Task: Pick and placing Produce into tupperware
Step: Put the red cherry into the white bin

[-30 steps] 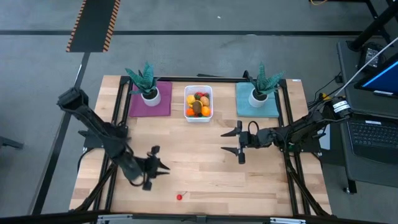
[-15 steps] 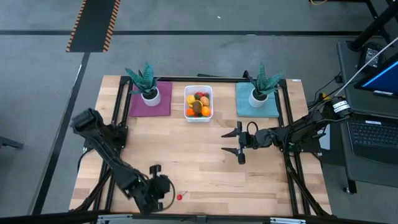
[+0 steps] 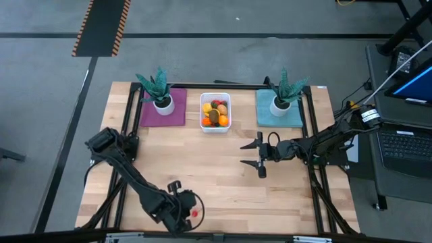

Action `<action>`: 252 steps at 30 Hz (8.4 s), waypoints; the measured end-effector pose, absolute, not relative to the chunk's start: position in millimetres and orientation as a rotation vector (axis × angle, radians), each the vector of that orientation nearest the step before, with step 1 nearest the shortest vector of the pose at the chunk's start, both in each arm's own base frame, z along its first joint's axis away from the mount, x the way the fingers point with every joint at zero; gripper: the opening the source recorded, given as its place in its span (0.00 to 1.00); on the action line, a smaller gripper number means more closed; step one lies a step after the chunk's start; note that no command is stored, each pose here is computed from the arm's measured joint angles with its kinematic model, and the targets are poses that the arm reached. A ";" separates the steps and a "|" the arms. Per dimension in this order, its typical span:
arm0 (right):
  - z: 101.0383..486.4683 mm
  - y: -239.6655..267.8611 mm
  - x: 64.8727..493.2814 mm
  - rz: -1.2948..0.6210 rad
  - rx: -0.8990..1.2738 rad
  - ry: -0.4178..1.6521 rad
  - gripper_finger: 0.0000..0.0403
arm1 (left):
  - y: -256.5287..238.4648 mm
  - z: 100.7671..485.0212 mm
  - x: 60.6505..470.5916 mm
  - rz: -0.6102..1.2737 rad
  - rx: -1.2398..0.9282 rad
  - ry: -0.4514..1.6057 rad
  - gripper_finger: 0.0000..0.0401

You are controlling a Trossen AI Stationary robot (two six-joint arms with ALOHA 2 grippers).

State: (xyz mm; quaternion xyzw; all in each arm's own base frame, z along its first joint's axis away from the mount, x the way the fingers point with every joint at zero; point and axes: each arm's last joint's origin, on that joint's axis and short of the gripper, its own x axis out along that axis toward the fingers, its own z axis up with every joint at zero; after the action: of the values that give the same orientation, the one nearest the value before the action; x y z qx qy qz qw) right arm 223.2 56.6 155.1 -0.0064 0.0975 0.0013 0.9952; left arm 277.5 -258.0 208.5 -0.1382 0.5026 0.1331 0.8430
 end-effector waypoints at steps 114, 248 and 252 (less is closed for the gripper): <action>132.3 57.8 227.3 -0.009 0.015 0.296 0.66 | -278.6 155.9 320.0 0.385 -0.414 1.222 0.51; 137.6 68.5 170.5 0.043 -0.035 -0.057 0.66 | -124.7 155.2 308.2 -0.013 -0.081 0.067 0.24; 137.0 68.5 170.5 0.043 -0.035 -0.051 0.66 | -113.1 152.2 306.2 -0.012 -0.083 0.047 0.25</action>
State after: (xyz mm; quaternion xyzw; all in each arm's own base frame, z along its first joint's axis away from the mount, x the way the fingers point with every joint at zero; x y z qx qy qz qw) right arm 170.5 68.5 137.0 -0.0177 -0.0255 0.0214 0.9993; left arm 306.2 -113.1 152.2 -0.0412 0.0234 -0.0058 0.9989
